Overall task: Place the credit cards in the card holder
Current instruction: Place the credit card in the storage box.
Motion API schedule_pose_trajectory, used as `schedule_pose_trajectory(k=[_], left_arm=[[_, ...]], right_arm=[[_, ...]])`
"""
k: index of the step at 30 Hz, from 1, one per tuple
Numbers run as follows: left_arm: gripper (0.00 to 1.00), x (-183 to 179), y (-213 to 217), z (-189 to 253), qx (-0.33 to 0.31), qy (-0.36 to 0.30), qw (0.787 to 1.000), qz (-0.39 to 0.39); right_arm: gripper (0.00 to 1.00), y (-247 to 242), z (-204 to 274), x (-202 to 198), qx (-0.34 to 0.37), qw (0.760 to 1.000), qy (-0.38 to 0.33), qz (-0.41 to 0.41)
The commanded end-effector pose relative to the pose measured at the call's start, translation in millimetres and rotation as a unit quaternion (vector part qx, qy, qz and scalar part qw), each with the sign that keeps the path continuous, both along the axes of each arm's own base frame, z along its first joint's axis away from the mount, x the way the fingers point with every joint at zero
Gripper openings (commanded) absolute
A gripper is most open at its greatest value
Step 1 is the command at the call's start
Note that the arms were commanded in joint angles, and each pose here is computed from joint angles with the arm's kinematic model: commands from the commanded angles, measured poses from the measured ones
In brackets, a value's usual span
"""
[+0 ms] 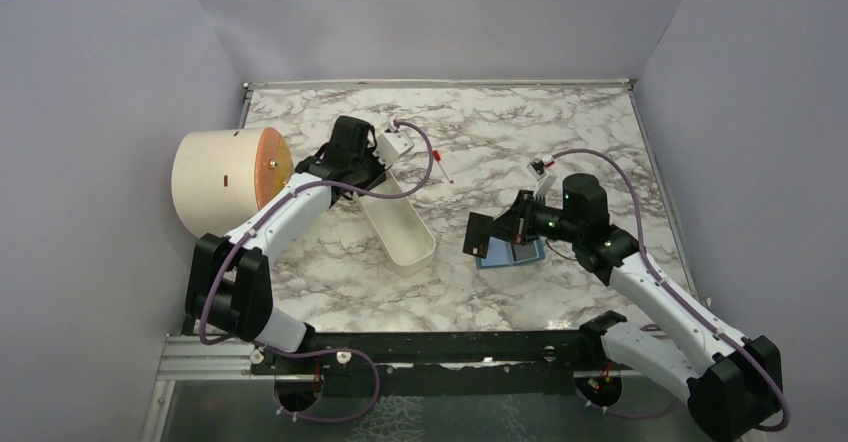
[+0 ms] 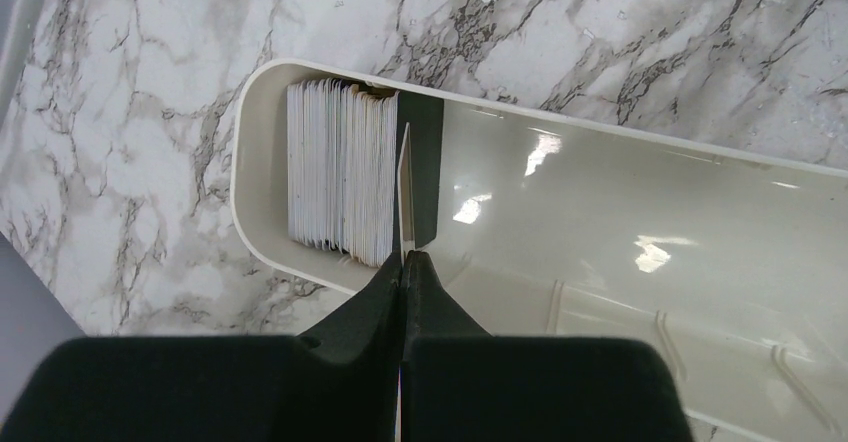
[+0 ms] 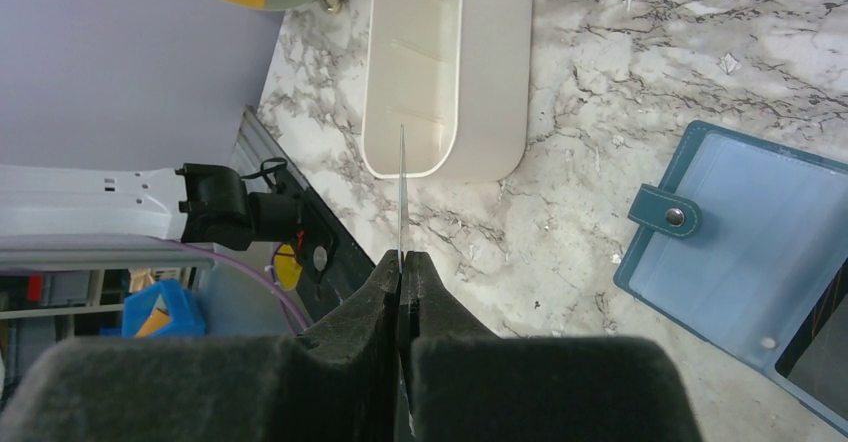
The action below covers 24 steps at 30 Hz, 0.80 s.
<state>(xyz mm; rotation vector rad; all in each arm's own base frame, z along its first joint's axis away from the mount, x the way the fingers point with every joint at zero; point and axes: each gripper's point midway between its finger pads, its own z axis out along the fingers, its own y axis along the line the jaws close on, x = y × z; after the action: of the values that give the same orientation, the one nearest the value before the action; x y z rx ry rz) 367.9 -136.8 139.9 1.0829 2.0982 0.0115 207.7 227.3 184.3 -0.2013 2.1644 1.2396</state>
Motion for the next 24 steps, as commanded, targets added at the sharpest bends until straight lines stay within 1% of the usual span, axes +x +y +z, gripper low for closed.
schedule_pose_trajectory(k=[1,8,18,22,24], left_arm=[[0.00,9,9,-9,0.040,0.000,0.999,-0.019],[0.00,11,-3,-19,0.024,0.002,0.998,-0.054],[0.00,20,5,-51,0.062,0.019,0.996,-0.068],[0.00,24,6,-54,0.067,0.011,0.995,-0.067],[0.03,28,7,-55,0.067,0.002,0.996,-0.062]], right_arm=[[0.01,-3,7,4,-0.011,1.000,-0.016,-0.009],[0.01,-6,7,5,-0.019,1.000,-0.020,-0.014],[0.01,-9,12,6,-0.025,0.999,-0.025,-0.022],[0.01,-11,10,5,-0.030,0.999,-0.024,-0.024],[0.01,-12,8,5,-0.033,0.999,-0.022,-0.027]])
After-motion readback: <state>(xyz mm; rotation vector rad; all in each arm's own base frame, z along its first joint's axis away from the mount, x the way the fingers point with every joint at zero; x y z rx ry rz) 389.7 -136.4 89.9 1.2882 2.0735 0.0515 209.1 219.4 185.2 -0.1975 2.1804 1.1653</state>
